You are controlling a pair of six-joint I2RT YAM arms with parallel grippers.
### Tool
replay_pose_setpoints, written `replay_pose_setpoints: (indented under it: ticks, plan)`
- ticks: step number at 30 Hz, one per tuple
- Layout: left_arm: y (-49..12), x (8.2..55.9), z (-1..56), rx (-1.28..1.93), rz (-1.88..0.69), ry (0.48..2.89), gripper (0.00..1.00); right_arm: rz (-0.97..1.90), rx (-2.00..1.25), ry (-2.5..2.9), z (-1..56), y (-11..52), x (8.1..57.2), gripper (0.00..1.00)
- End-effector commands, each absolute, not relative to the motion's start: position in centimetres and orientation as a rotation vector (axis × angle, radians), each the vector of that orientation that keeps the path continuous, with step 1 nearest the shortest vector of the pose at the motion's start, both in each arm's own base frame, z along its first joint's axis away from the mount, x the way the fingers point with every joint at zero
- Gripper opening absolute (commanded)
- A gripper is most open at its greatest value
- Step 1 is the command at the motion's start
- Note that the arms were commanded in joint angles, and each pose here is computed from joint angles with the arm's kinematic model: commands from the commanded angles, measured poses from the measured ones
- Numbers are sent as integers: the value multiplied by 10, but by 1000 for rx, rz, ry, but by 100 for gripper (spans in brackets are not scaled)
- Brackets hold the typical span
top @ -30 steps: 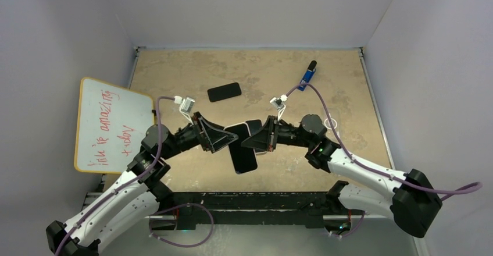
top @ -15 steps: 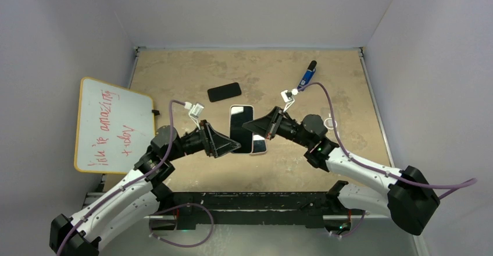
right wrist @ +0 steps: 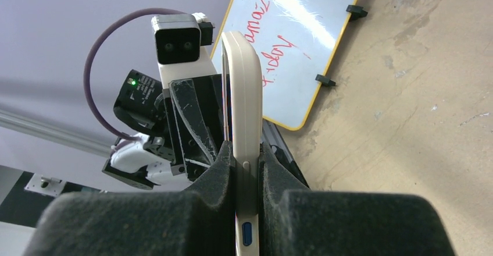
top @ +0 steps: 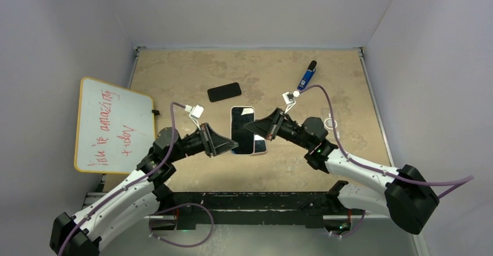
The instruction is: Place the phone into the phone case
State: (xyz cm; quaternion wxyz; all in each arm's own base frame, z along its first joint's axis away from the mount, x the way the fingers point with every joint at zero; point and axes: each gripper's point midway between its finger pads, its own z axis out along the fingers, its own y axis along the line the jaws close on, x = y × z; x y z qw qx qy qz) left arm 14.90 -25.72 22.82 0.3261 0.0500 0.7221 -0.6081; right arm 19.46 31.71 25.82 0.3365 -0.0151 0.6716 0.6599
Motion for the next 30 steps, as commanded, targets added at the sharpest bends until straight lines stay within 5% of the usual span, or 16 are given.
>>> replay_pose_setpoints:
  ticks: [1,7,17,30]
  plan:
    - [-254,156,216,148,-1482,1942,0,1680,-12,1684,273,315,208,0]
    - [-247,163,212,157,-1372,1978,6,1656,-20,1733,260,319,210,0]
    - [-232,173,213,197,-1174,2023,84,1554,-39,1831,243,315,232,0]
    - [-213,192,211,430,-849,2071,92,1253,-117,2040,198,274,331,0]
